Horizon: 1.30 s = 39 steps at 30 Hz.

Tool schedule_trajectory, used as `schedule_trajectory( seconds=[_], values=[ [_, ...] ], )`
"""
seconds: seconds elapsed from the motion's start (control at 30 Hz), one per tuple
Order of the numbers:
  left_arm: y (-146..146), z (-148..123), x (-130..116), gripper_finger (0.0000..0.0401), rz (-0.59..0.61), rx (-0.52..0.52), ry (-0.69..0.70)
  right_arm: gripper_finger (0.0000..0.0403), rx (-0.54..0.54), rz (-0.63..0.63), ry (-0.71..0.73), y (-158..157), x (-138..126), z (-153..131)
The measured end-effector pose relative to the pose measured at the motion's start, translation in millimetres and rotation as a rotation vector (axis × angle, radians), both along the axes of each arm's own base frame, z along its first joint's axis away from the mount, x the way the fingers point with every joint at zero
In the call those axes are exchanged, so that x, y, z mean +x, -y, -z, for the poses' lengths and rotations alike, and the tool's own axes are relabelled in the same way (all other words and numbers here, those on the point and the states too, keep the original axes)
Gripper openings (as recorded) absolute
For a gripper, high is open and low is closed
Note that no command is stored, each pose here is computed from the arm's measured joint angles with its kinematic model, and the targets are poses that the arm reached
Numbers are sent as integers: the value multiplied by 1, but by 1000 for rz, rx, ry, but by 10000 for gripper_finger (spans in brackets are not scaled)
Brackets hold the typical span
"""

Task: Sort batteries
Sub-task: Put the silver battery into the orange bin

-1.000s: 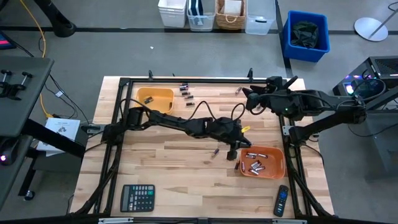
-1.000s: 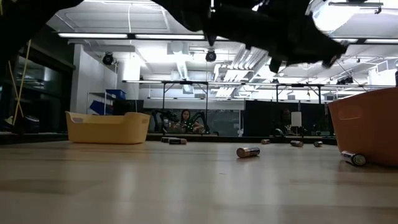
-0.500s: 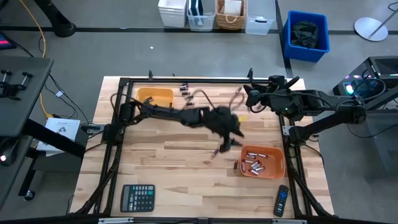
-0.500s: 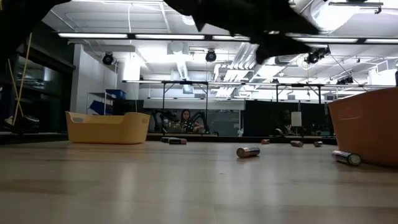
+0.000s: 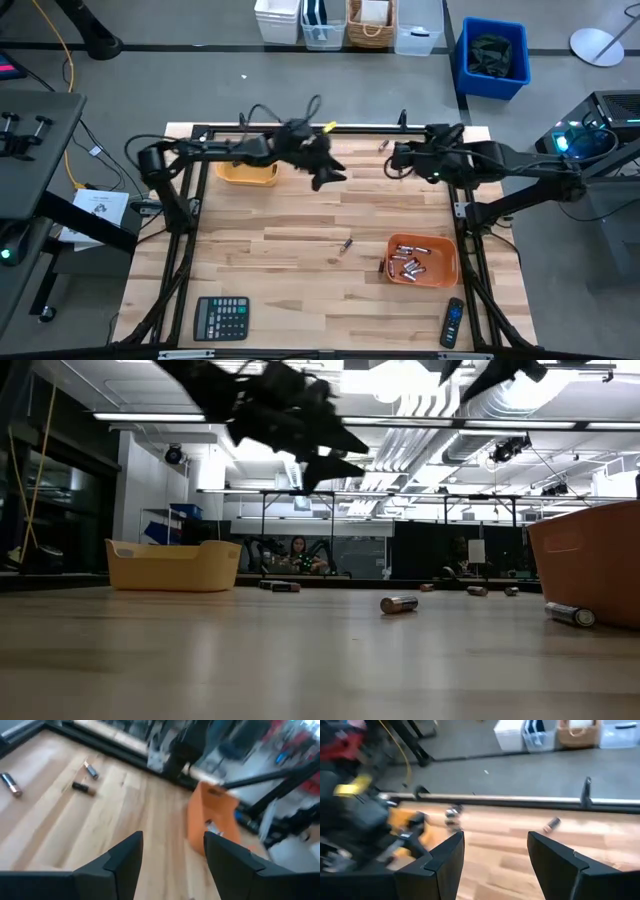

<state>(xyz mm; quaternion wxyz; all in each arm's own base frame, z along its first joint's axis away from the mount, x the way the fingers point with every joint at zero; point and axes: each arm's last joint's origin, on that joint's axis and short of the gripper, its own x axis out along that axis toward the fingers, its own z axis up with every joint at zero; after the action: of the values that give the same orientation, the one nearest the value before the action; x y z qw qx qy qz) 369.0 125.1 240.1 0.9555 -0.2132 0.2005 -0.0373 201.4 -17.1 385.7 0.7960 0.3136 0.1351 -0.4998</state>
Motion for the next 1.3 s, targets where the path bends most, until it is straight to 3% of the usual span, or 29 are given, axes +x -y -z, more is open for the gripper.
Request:
schedule_trajectory(
  seconds=[0.17, 0.37, 0.53, 0.67, 0.9, 1.0, 1.1, 1.2, 1.3],
  values=[
    [26, 17, -26, 198, -51, -79, 76, 213, 74, -78, -152, 6, 11, 15],
    [44, 26, -29, 198, -111, -29, 43, 213, 143, -182, -247, 9, 18, 23],
    [36, 20, -30, 198, -178, 0, 79, 213, 146, -219, -275, 11, 19, 24],
    [2, -2, -34, 197, -313, 5, 8, 213, 137, -207, -277, 18, 19, 24],
    [-95, -50, -54, 197, -558, 268, -395, 213, 108, -194, -210, 35, 25, 19],
    [-146, -35, -58, 197, -601, 187, -562, 213, 90, -188, -166, 42, 28, 16],
    [-180, -2, -57, 197, -608, 68, -766, 213, 87, -181, -123, 46, 30, 13],
    [-195, 33, -47, 197, -562, -11, -925, 213, 82, -177, -105, 47, 30, 12],
    [-201, 53, -34, 197, -520, -19, -994, 213, 88, -169, -90, 47, 31, 12]
  ],
)
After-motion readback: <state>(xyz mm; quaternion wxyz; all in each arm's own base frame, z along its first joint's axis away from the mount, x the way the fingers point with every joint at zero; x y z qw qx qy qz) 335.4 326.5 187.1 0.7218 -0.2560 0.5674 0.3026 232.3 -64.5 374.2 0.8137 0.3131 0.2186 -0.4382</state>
